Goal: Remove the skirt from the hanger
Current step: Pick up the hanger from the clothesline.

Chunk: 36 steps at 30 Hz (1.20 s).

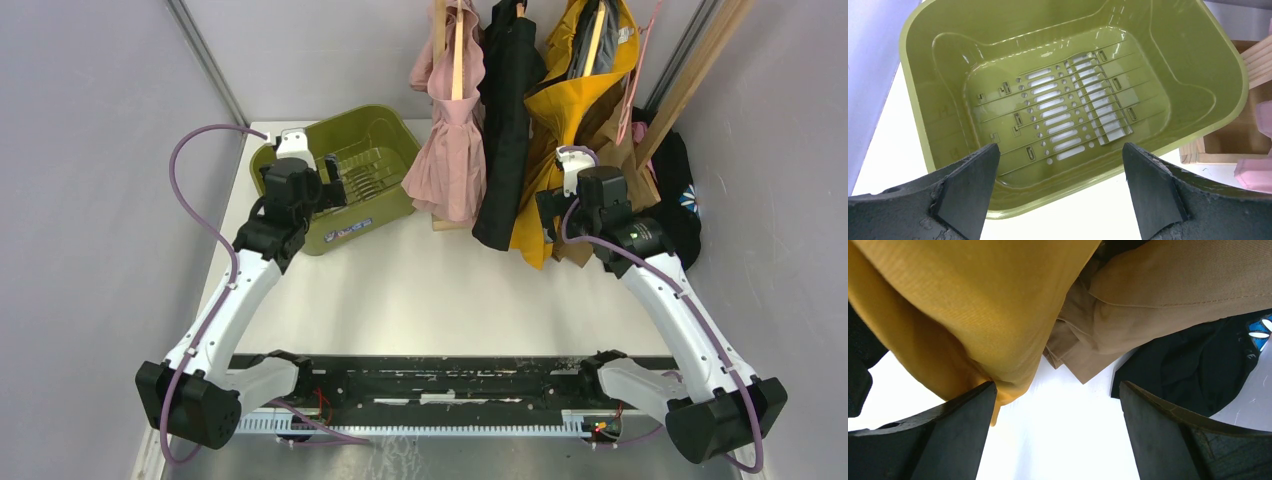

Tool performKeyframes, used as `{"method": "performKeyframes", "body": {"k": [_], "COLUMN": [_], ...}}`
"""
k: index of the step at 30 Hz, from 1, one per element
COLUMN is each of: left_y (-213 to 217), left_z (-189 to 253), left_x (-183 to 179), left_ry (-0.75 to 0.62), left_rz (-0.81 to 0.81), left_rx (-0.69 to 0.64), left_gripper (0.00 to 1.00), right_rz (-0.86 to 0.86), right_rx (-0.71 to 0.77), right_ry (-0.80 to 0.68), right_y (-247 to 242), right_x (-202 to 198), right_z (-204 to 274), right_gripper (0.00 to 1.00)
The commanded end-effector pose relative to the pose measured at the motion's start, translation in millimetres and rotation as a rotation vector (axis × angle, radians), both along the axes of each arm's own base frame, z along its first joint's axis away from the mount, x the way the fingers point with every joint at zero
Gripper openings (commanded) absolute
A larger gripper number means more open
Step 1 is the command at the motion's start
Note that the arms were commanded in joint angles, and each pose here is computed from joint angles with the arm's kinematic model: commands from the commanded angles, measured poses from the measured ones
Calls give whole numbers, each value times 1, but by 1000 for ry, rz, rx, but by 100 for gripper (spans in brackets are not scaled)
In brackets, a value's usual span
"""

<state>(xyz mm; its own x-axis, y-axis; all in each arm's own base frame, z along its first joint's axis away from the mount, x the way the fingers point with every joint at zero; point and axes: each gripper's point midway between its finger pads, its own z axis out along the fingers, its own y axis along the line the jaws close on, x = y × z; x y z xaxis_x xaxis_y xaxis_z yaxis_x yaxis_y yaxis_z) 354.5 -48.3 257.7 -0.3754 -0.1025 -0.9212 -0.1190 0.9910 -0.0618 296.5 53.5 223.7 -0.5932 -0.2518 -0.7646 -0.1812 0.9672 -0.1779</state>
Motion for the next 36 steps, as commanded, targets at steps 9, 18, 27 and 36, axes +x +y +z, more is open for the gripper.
{"method": "performKeyframes", "body": {"k": [9,18,27,36], "left_y": [-7,-22,-34,-39], "left_z": [13,12,26,43], "left_x": [9,6,9,15], "left_ry": [-56,-32,-51,-74], "left_rz": [-44,-210,-277,-304], "left_rx": [-7,83,69,78], "left_gripper": [99,99,99,99], "right_rz": [-9,-14,-33,-94], "right_rx": [21,21,17,-1], "right_ry": [-72,-80,-112,-257], "right_y": [2,0,-4,-20], "right_x": [10,9,8,8], "right_z": [23,25,39,119], "right_gripper": [100,100,100,100]}}
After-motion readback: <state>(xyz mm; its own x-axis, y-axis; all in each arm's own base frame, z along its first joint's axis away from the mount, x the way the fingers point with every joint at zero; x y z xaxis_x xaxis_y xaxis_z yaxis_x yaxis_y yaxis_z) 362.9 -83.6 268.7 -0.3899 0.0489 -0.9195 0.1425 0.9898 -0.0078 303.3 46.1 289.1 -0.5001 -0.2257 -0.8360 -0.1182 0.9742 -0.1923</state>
